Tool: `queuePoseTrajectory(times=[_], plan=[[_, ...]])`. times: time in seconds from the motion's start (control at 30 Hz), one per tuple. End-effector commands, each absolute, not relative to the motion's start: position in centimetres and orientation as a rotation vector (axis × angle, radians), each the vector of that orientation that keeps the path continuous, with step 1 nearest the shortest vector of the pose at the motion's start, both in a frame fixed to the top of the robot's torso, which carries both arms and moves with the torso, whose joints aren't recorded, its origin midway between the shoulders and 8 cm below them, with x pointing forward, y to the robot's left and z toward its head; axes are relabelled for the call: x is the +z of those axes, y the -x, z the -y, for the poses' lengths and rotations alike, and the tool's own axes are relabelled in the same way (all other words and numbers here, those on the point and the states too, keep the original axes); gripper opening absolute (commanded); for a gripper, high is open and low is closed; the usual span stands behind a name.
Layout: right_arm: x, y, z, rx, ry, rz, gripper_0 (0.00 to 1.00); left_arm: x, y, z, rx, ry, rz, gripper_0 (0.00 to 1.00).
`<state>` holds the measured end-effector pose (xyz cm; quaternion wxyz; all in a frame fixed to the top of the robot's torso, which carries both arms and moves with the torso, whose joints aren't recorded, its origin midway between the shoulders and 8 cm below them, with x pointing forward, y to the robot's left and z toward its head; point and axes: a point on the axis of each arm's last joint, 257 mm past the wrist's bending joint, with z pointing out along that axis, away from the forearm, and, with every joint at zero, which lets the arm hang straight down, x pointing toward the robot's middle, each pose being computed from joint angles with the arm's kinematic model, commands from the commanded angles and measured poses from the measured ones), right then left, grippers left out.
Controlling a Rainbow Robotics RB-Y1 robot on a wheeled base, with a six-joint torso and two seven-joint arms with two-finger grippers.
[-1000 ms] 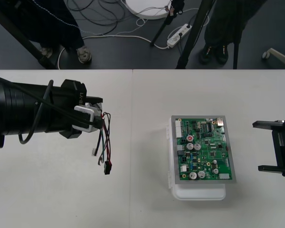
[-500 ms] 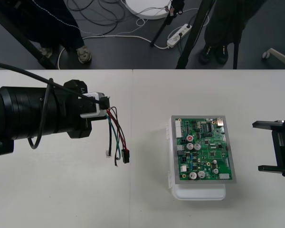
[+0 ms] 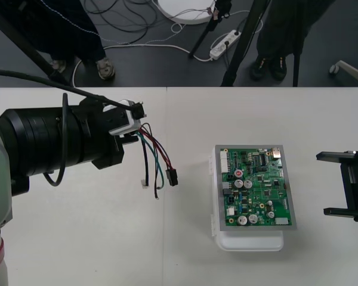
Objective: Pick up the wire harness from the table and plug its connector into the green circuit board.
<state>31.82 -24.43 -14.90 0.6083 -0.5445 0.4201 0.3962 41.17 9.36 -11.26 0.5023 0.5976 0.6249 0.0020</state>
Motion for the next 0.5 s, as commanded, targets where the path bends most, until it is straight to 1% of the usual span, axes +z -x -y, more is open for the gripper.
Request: queuePoseTrajectory(times=[0.03, 0.5], plan=[[-13.1, -32.1, 23.7, 0.954, 1.239, -0.936, 1.00, -11.3, -39.8, -7.1, -0.102, -1.349, -1.600, 0.00], [-13.0, -31.8, 23.4, 0.965, 1.243, -0.928, 1.00, -11.7, -39.8, -4.6, -0.205, -1.195, -1.737, 0.00]])
